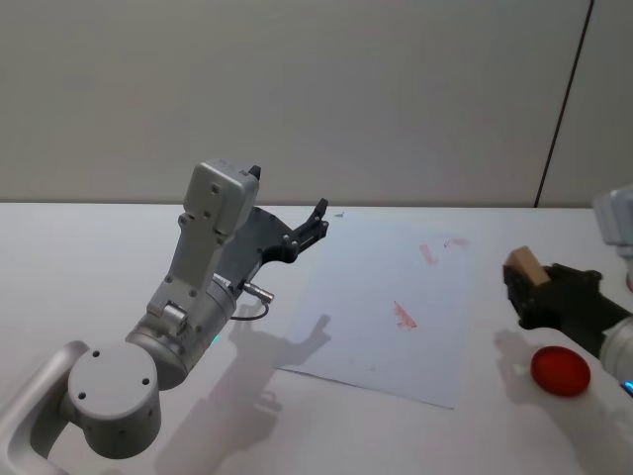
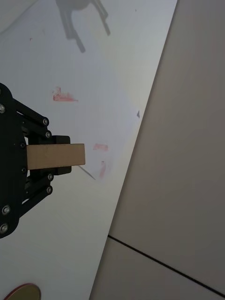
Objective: Use the one hand to pick up the stamp and affix it onto the A4 paper.
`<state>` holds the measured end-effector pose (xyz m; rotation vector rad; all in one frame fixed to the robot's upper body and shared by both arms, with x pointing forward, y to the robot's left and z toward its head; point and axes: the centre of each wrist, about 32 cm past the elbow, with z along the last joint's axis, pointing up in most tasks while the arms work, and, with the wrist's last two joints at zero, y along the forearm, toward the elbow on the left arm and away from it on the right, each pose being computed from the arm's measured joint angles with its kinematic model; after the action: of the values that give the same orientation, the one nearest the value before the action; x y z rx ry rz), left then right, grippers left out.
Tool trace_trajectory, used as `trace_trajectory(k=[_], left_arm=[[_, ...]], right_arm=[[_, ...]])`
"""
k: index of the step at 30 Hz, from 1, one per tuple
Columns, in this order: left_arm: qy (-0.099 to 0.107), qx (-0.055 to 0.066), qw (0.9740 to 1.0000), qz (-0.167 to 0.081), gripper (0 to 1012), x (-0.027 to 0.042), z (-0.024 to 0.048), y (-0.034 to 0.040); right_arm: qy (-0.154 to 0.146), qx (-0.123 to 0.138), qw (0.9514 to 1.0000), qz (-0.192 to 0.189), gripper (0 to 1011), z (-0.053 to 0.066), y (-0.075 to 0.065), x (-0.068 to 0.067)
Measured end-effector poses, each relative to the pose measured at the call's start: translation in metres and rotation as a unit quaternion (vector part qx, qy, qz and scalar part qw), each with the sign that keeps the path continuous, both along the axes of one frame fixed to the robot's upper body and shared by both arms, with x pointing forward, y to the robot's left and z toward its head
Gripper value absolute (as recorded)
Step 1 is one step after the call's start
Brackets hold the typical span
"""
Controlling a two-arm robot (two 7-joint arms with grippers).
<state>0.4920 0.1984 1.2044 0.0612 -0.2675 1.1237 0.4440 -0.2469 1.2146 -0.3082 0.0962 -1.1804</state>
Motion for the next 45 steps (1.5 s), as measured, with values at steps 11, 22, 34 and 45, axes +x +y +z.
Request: trace_trajectory(k=[11,22,34,45], left_arm=[[0.000,0.000,1.0000,0.000,1003,0.0000,0.0000,0.0000],[0.000,0.000,1.0000,0.000,1003,0.0000,0.0000,0.0000],[0.000,0.000,1.0000,0.000,1003,0.0000,0.0000,0.0000],[0.000,0.000,1.0000,0.000,1003,0.0000,0.0000,0.0000]], right_arm=[[0.016,-0.017,0.9994,-0.024,221,-0.002,-0.017,-0.015],[0.048,-0.037,0.9973,-0.042,221,-0.009,-0.025,-0.029],[0.074,-0.062,0.9937,-0.056,221,-0.019,-0.031,-0.035],[0.083,-0.070,0.9927,-0.053,221,-0.028,-0.026,-0.026]])
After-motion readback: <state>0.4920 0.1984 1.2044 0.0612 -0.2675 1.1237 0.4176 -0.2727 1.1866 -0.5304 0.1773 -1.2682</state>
